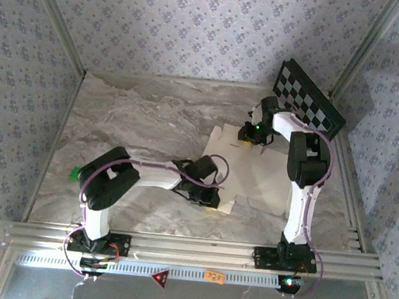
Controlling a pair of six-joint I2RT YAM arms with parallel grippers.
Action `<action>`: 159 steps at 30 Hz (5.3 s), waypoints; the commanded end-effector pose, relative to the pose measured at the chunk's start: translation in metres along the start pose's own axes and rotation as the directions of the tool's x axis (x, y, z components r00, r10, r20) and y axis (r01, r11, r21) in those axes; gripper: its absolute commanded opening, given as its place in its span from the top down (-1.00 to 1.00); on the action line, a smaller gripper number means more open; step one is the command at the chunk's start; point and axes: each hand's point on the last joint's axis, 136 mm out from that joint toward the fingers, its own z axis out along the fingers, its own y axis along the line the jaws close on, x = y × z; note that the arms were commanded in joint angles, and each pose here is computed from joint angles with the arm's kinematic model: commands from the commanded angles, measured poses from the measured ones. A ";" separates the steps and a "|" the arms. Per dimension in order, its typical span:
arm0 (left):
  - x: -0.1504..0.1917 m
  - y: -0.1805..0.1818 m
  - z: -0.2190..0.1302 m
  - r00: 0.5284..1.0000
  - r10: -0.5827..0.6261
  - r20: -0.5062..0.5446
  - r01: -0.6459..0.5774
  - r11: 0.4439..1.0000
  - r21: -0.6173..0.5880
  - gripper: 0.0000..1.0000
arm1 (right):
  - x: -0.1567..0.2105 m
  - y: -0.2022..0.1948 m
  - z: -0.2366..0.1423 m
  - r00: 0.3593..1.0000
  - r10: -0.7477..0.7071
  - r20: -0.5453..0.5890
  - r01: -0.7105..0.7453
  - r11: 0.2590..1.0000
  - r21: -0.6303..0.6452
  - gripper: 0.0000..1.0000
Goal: Fold the paper box
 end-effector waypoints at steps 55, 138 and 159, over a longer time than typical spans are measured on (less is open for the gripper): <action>-0.098 0.248 -0.174 0.917 -0.303 0.262 0.363 0.904 -0.226 0.80 | 0.116 -0.001 0.011 0.990 0.031 -0.137 -0.005 0.982 0.191 0.87; -0.076 0.171 -0.161 0.888 -0.272 0.371 0.343 0.929 -0.140 -0.31 | 0.160 0.157 0.059 0.961 -0.168 -0.218 0.168 0.986 -0.018 -0.14; -0.092 0.131 -0.160 0.898 -0.261 0.355 0.278 0.961 0.002 0.11 | 0.158 0.159 0.057 0.959 -0.185 -0.213 0.185 0.982 -0.018 0.00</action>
